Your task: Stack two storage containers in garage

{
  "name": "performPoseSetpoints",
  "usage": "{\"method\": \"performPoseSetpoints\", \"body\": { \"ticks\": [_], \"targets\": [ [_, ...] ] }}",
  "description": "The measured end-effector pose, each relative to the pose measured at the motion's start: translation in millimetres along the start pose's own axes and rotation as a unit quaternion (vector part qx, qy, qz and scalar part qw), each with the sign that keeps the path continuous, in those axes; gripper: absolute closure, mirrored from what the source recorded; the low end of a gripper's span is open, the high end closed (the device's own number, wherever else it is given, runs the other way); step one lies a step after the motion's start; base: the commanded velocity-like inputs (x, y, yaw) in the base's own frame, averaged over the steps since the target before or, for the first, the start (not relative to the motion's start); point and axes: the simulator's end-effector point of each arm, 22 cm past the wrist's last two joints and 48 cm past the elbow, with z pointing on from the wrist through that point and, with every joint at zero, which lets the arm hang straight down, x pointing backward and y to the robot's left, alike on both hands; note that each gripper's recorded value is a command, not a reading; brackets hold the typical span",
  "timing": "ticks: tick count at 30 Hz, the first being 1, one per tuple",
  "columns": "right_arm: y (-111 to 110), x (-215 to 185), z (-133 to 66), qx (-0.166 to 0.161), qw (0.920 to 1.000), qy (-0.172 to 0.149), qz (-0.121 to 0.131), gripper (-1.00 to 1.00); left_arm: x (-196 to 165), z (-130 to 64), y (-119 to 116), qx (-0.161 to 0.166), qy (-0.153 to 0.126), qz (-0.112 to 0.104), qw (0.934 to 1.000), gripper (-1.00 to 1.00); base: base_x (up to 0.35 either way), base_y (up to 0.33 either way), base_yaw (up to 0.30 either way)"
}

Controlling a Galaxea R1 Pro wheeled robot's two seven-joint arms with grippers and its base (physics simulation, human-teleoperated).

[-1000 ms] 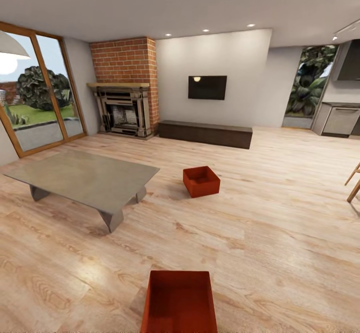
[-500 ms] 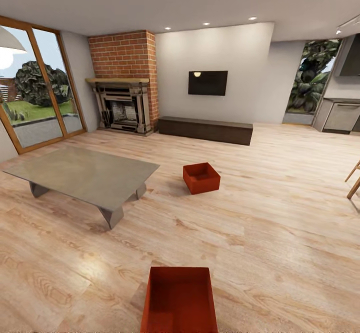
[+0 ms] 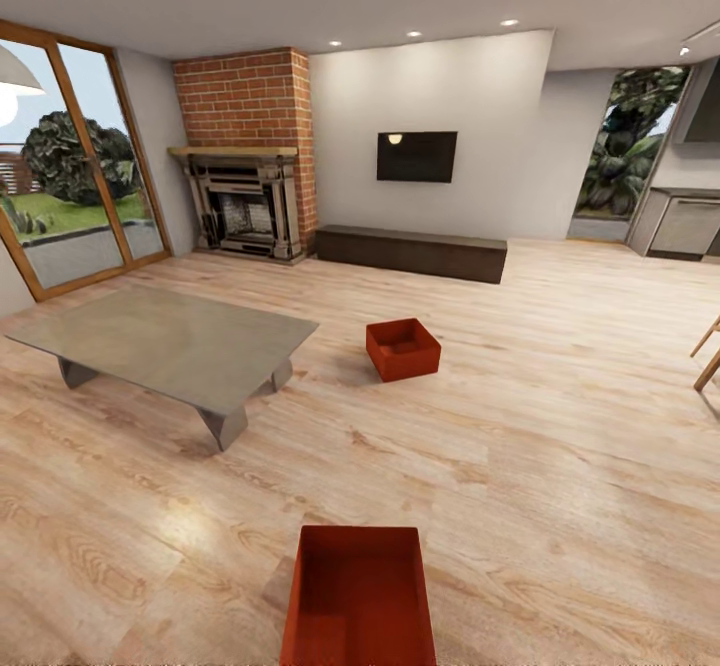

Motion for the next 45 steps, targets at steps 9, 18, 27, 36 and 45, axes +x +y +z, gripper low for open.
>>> {"method": "performPoseSetpoints", "body": {
  "ticks": [9,18,27,36,45],
  "targets": [
    [3.3,5.1,1.0,-0.003,1.0000,0.007,0.000,-1.00,5.2,0.0,2.0,-0.003,0.007,0.000,1.0000,-1.00,0.000,0.000,0.000],
    [3.6,10.5,1.5,-0.005,0.9999,0.013,0.000,-1.00,10.4,-0.1,3.9,-0.005,0.013,0.000,0.9999,-1.00,0.000,0.000,0.000],
    [5.0,16.0,2.1,-0.007,0.9998,0.020,0.000,-1.00,15.6,-0.3,5.9,-0.008,0.020,0.001,0.9998,-1.00,0.000,0.000,0.000],
    [9.1,20.9,2.9,-0.011,0.9996,0.027,0.000,-1.00,20.8,-0.6,7.8,-0.010,0.027,0.001,0.9996,-1.00,0.000,0.000,0.000],
    [10.0,26.6,3.3,-0.013,0.9994,0.034,0.000,-1.00,26.0,-0.9,9.8,-0.013,0.034,0.001,0.9994,-1.00,0.000,0.000,0.000]
  ]
}}
